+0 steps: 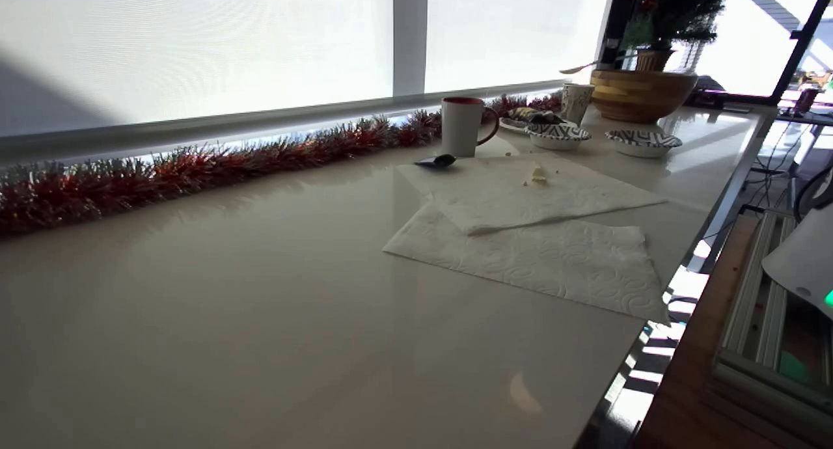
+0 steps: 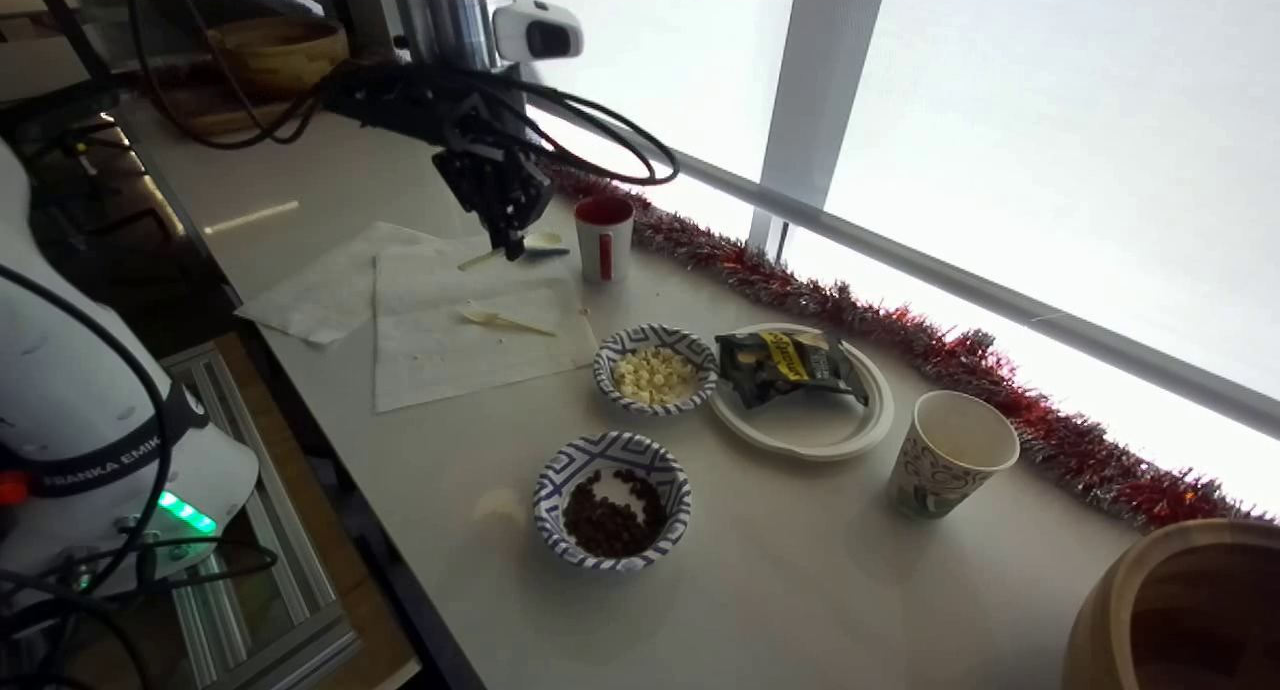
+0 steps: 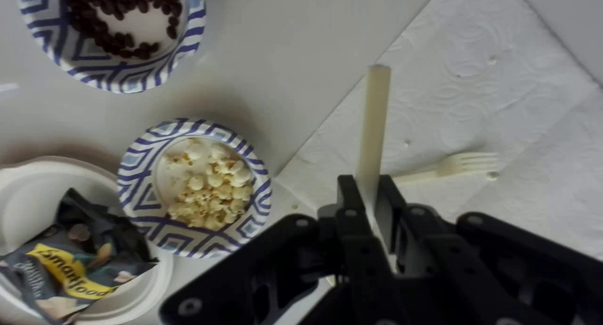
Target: Use the spoon to transfer some contents from the closest bowl to the right cup
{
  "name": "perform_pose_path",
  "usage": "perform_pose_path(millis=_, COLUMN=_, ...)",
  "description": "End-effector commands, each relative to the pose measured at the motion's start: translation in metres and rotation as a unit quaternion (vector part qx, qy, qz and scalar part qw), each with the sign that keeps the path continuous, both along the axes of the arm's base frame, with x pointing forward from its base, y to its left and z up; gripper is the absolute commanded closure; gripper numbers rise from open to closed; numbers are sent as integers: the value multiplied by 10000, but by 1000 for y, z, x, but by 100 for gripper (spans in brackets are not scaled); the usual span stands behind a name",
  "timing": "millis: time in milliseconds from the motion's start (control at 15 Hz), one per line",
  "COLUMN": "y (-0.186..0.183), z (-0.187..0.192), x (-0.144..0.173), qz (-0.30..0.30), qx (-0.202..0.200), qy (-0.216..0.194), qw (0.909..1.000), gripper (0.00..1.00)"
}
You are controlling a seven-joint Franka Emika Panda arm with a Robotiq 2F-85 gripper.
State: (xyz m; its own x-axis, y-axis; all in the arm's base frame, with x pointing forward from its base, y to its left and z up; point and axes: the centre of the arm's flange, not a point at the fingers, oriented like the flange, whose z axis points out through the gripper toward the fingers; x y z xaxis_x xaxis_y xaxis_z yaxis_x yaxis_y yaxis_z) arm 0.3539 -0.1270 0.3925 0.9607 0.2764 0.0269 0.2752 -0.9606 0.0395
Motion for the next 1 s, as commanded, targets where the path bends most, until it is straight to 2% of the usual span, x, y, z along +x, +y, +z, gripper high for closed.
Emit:
perform_pose_path(millis=0, y=27, z=-50, x=-20, qz=513, qx=183, qy=137, qw=9984, gripper=97)
perform_pose_path(millis=200, y=24, z=-79, x=-21, qz=496, qx=252, qy=135, qw=9984, gripper=97)
perform_pose_path(millis=533, y=9, z=-123, x=-9, qz=56, qx=364, qy=102, qw=9993, gripper=97)
perform_pose_path(millis=933, y=3, z=-168, x=3, qz=-511, qx=184, qy=-297, qw=9981, gripper=97)
